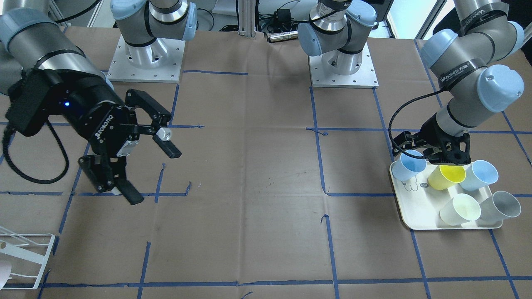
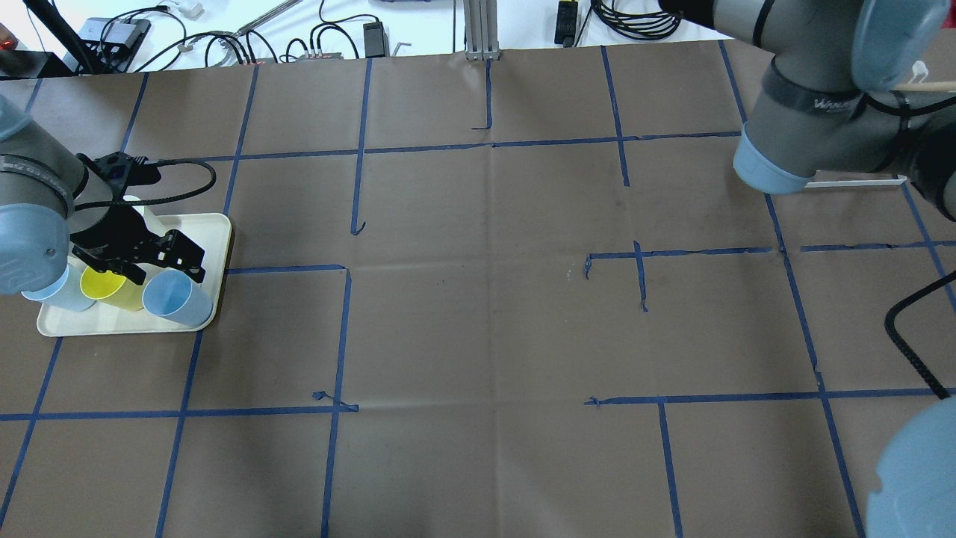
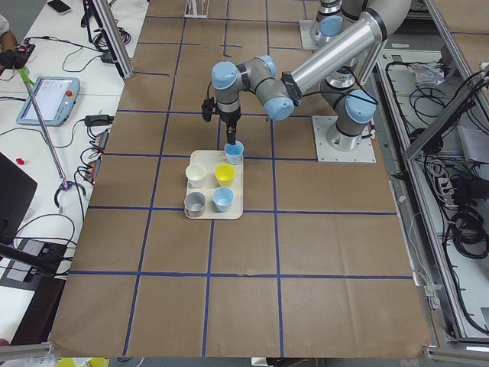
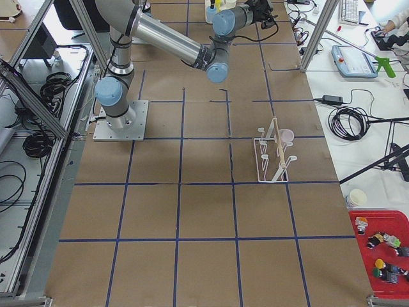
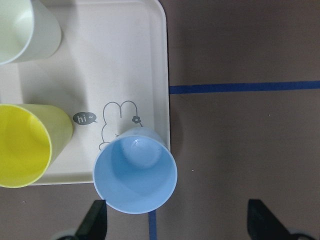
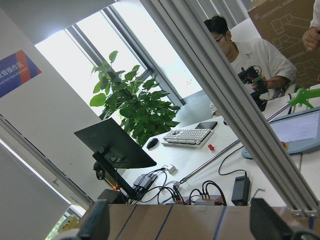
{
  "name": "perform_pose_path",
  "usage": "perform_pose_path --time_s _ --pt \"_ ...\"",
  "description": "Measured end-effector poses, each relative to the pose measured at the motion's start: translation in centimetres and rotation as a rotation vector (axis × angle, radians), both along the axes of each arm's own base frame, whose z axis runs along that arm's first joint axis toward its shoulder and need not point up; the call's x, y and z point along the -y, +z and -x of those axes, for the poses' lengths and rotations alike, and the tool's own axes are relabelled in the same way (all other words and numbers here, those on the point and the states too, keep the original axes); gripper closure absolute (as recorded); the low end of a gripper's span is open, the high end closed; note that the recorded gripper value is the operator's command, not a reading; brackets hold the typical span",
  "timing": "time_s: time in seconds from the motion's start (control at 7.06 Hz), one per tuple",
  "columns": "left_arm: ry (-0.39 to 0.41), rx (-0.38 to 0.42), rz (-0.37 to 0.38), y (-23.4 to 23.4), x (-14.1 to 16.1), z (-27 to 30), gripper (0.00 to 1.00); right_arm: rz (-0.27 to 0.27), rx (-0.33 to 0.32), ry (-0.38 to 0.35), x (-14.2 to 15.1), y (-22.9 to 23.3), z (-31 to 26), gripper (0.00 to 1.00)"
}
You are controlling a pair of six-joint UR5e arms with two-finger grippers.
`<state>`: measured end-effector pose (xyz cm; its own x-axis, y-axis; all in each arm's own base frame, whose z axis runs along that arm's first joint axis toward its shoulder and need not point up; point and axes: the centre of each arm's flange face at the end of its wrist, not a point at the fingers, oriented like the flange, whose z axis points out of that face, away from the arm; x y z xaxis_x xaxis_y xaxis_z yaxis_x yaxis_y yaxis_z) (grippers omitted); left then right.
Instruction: Transfer IKEA cup to right arm and place on rack
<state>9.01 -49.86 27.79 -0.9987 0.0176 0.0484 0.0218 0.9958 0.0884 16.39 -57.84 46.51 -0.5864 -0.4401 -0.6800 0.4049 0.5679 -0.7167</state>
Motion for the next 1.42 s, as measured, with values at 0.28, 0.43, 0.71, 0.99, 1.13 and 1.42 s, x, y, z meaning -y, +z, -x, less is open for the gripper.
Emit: perform_pose_path --time_s 0.28,0.43,0.71,0.99,1.13,1.42 --pt "0.002 -0.010 -0.024 -1.7 0.4 -0.2 0.02 -0.138 0.181 -0.008 -1.1 0.2 -1.8 0.00" --pt "0.003 -0.012 -0.030 -2.6 0.7 -0.3 0.02 -0.181 0.242 -0.018 -1.3 0.4 -2.0 0.00" --pt "0.003 -0.013 -0.042 -4.1 1.1 -0.6 0.03 -0.222 0.314 -0.029 -1.7 0.9 -2.1 0.00" --pt "0.008 -0.013 -0.052 -4.9 1.4 -0.7 0.39 -0.253 0.355 -0.035 -1.8 1.0 -2.1 0.00" --pt "0.012 -0.012 -0.054 -5.1 1.4 -0.7 0.72 -0.264 0.375 -0.038 -1.9 1.1 -2.1 0.00" --pt "0.012 -0.012 -0.058 -5.3 1.4 -0.7 1.00 -0.274 0.451 -0.041 -2.7 1.0 -2.2 0.00"
